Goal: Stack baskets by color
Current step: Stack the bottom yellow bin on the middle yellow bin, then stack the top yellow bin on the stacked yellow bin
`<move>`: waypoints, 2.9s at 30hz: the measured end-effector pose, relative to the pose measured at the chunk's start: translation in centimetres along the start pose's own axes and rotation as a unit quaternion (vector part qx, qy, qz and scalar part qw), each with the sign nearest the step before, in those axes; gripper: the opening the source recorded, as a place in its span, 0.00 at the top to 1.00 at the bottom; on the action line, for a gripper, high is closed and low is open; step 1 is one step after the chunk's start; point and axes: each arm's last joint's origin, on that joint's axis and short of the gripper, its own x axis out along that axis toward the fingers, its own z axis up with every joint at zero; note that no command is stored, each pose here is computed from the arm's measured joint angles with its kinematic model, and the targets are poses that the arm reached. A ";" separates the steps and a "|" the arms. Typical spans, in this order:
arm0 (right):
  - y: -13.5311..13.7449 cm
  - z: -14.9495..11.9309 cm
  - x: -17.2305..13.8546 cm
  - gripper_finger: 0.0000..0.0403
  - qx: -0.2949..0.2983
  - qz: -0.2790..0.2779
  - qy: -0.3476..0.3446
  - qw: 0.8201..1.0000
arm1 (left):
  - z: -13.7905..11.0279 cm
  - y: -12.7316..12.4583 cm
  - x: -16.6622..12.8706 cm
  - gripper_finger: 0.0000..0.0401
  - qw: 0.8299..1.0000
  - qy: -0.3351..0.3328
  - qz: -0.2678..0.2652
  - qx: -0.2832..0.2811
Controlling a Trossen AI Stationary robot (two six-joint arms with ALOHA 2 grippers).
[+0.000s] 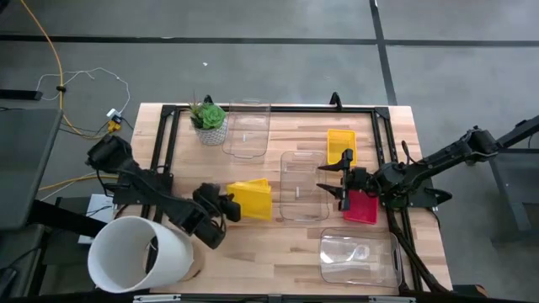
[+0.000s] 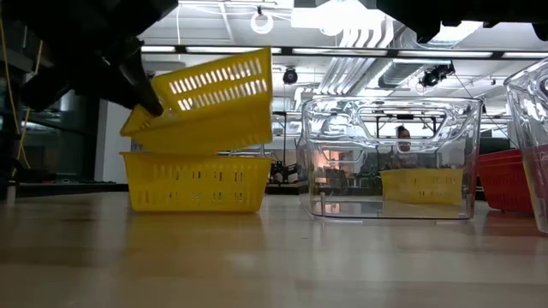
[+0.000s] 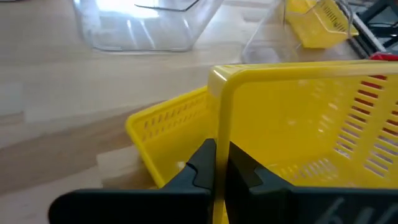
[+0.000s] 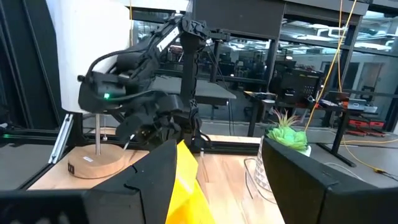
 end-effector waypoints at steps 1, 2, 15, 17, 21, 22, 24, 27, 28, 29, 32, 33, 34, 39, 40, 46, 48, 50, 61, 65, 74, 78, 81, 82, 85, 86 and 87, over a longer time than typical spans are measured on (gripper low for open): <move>0.0 0.0 0.0 0.45 0.000 0.000 0.000 1.000 | -0.3 0.0 0.0 1.00 1.000 -0.004 -0.001 -0.004; 0.0 0.0 0.0 0.45 0.000 0.000 0.000 1.000 | -0.6 0.0 0.0 1.00 1.000 -0.010 -0.003 -0.009; 0.0 0.0 0.0 0.45 0.001 -0.001 0.000 1.000 | -2.0 1.1 -0.1 1.00 1.000 -0.021 0.020 0.009; 0.0 0.0 0.0 0.45 0.001 -0.001 0.000 1.000 | -2.0 1.1 -0.1 1.00 1.000 -0.019 0.023 0.009; 0.0 0.0 0.0 0.45 0.001 -0.001 0.000 1.000 | -1.9 1.1 0.1 1.00 0.999 -0.007 0.033 0.019; 0.0 0.0 0.0 0.45 0.001 -0.001 0.000 1.000 | -1.9 1.1 0.2 1.00 0.999 -0.004 0.034 0.019; 0.0 0.0 0.0 0.45 0.001 -0.001 0.000 1.000 | -1.9 1.1 0.2 1.00 0.999 -0.003 0.035 0.020; 0.0 0.0 0.0 0.45 0.001 -0.001 0.000 1.000 | -1.9 1.1 0.2 1.00 0.999 -0.002 0.036 0.022; 0.0 0.0 0.0 0.45 0.001 -0.001 0.000 1.000 | -1.9 1.1 0.2 1.00 0.999 -0.002 0.036 0.027; 0.0 0.0 0.0 0.45 0.001 -0.001 0.000 1.000 | -1.8 1.1 0.2 1.00 0.999 -0.002 0.037 0.033; 0.0 0.0 0.0 0.45 0.001 -0.001 0.000 1.000 | -1.6 0.8 0.1 0.98 0.998 0.002 0.035 0.052; 0.0 0.0 0.0 0.45 0.000 -0.001 0.000 1.000 | -1.3 0.6 -0.1 0.97 0.998 0.005 0.031 0.060; 0.0 0.0 0.0 0.45 0.000 -0.001 0.000 1.000 | -1.1 0.3 -0.2 0.95 0.997 0.006 0.026 0.067; 0.0 0.0 0.0 0.45 -0.001 -0.002 0.001 1.000 | 0.5 -0.8 -1.1 0.86 0.995 0.009 0.006 0.104; 0.0 0.0 0.0 0.45 -0.002 -0.002 0.001 1.000 | 0.8 -0.9 -1.2 0.84 0.993 0.009 0.005 0.116; -0.1 0.0 0.0 0.45 -0.011 -0.016 0.002 1.000 | 2.8 -1.2 -0.9 0.73 0.988 0.007 0.009 0.156; -0.2 0.2 0.0 0.45 -0.012 -0.032 -0.004 0.999 | 3.9 -1.1 -0.8 0.70 0.983 0.003 0.012 0.181; -0.4 0.4 0.0 0.45 -0.025 -0.054 -0.010 0.998 | 5.7 -1.0 -0.9 0.67 0.978 -0.017 0.013 0.209; -4.9 2.6 2.1 0.45 -0.107 -0.226 0.054 0.967 | 21.3 1.5 -2.3 0.63 0.922 -0.106 -0.095 0.360; -8.2 4.2 3.3 0.45 -0.077 -0.218 0.103 0.968 | 25.9 3.3 -3.0 0.63 0.880 -0.159 -0.230 0.383; -14.5 10.1 3.8 0.45 0.100 -0.288 0.182 0.935 | 29.3 6.3 -2.4 0.63 0.895 -0.157 -0.277 0.314; -15.7 12.2 4.1 0.45 0.175 -0.315 0.221 0.906 | 28.9 5.9 -2.1 0.63 0.900 -0.109 -0.333 0.261; -16.1 13.4 4.0 0.45 0.251 -0.345 0.263 0.865 | 28.7 5.3 -2.4 0.63 0.895 -0.090 -0.373 0.228; -16.1 13.6 4.0 0.45 0.274 -0.357 0.282 0.847 | 28.5 5.1 -2.5 0.63 0.894 -0.083 -0.381 0.221; -16.0 14.0 3.8 0.45 0.336 -0.377 0.345 0.791 | 28.2 4.6 -2.4 0.63 0.894 -0.077 -0.384 0.217; -15.9 14.2 3.8 0.45 0.350 -0.378 0.362 0.777 | 28.1 4.6 -2.5 0.63 0.893 -0.077 -0.385 0.218; -15.9 14.3 3.7 0.45 0.360 -0.381 0.379 0.763 | 28.1 4.5 -2.5 0.63 0.892 -0.077 -0.387 0.219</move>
